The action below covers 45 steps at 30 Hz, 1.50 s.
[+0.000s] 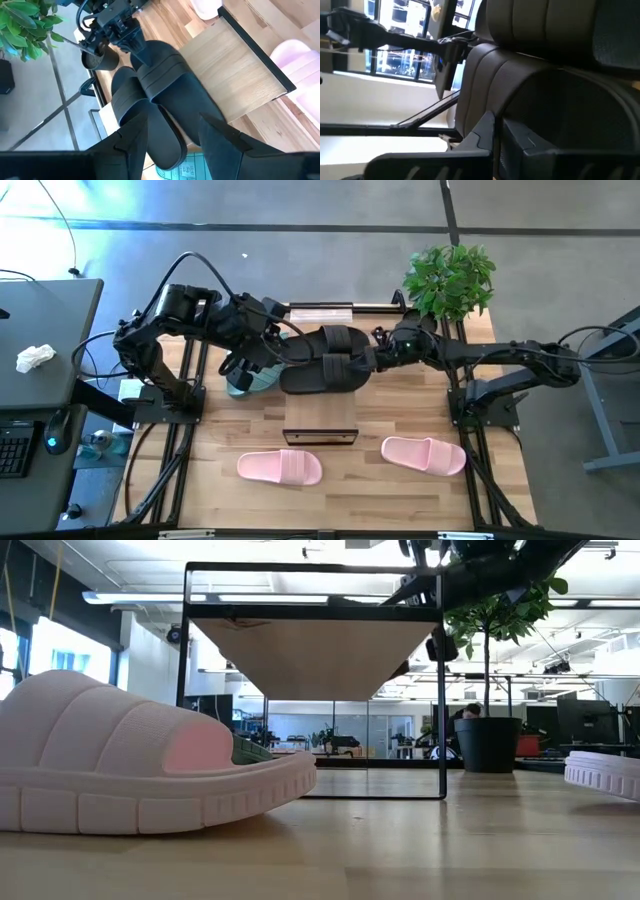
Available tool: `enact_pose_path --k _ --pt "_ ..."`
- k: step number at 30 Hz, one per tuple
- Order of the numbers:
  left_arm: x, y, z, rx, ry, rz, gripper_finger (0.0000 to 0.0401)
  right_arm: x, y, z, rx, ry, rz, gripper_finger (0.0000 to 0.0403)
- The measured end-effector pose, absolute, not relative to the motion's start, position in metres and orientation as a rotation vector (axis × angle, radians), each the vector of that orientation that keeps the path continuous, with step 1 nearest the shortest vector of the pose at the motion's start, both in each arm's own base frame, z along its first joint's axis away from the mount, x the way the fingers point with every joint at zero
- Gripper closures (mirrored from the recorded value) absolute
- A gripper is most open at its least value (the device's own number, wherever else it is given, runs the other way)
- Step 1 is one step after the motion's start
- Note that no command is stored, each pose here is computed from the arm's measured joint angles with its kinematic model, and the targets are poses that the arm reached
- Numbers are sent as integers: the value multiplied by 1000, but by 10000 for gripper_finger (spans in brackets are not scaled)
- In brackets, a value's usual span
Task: Pick and place slides into the shelf
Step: Put the black slide on the shelf, then adjust the green slide
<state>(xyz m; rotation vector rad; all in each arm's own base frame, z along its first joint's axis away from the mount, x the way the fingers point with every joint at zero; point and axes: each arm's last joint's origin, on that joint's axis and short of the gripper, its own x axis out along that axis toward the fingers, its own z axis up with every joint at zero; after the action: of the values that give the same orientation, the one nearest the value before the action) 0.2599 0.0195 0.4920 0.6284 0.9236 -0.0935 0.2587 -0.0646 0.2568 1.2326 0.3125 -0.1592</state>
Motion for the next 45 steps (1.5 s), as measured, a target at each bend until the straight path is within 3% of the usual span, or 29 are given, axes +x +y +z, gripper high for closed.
enact_pose_path --k 13,17,30,45 --pt "260 20 492 647 924 -103 245 258 -66 255 1272 317 -194 398" --pt "260 20 492 649 924 -104 245 258 -66 255 1267 317 -194 373" --pt "260 20 492 629 924 -94 245 256 -65 258 1276 305 -191 231" --pt "260 20 492 602 924 -80 245 208 -49 292 1241 282 -203 217"
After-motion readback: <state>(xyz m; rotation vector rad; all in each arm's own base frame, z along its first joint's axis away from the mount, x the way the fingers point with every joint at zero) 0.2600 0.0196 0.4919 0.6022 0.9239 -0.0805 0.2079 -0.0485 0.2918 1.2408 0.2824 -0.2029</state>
